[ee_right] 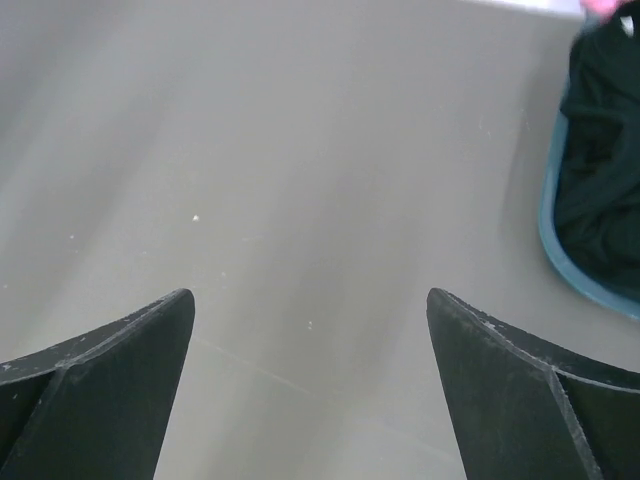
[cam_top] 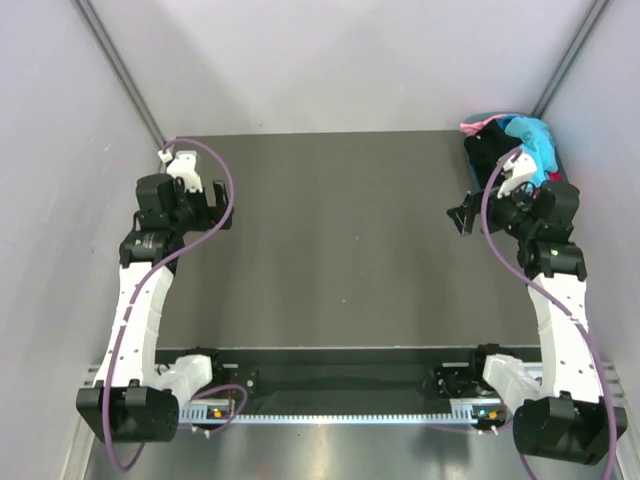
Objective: Fold and stack the t-shirts
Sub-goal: Grab the tshirt from the pile
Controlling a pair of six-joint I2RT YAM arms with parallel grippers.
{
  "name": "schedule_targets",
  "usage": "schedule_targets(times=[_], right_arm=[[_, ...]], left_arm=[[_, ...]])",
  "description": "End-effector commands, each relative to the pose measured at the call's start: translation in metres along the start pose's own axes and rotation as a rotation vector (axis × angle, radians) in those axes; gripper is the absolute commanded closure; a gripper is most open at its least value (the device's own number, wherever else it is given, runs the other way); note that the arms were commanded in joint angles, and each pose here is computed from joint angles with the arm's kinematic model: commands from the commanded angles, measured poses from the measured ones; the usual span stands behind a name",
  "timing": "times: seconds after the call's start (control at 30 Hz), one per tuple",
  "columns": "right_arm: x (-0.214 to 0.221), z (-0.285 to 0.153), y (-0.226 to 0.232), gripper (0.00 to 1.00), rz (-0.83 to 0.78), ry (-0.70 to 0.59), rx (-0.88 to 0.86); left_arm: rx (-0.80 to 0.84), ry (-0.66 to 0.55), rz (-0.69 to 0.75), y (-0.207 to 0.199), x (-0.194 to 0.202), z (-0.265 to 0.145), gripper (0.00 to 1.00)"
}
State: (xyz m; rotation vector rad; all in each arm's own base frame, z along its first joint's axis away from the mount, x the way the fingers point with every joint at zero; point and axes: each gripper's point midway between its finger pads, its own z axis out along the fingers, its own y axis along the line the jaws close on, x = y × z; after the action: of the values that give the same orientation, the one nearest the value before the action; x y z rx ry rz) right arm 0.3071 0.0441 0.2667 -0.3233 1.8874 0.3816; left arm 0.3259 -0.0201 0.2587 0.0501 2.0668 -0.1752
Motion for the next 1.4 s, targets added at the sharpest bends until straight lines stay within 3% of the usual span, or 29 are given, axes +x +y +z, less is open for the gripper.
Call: schedule_targets(times=[0.0,0.1,0.27,0.3,0.47,0.63,0.8,1.23,1.37], right_arm=[[-0.026,0.002,-0.018,0.0,0.017,-0.032,0.073],[-0.044,0.008,-0.038,0.0,0.049,-0.005,0.128],[-0.054,0.036,-0.062,0.0,0.072,0.105,0.066],[-0.071,0.036,-0.072,0.01,0.048,0.089,0.112],[-0.065,0.051,-0.133,0.07,0.004,0.184,0.323],[-0.047,0.067,-0.172,0.17,-0.012,0.289,0.419],[-0.051,0.09,-0.196,0.23,-0.013,0.282,0.452],[-0.039,0.158,-0.265,0.32,-0.051,0.326,0.527],[-0.035,0.173,-0.276,0.51,-0.04,0.315,0.536]], left_arm=[[0.027,-0.039,-0.007,-0.007,-0.007,-0.012,0.01],[0.057,-0.031,0.003,-0.011,-0.001,-0.012,0.01],[0.105,-0.019,0.046,-0.017,0.011,-0.008,0.01],[0.108,-0.025,0.068,-0.016,0.011,-0.007,0.01],[0.109,0.032,0.139,-0.01,0.026,0.008,0.04],[0.165,0.145,0.146,-0.011,0.061,0.037,0.16],[0.225,0.212,0.115,-0.015,0.089,0.06,0.21],[0.279,0.257,0.111,-0.02,0.104,0.072,0.22],[0.266,0.275,0.107,-0.017,0.108,0.075,0.23]])
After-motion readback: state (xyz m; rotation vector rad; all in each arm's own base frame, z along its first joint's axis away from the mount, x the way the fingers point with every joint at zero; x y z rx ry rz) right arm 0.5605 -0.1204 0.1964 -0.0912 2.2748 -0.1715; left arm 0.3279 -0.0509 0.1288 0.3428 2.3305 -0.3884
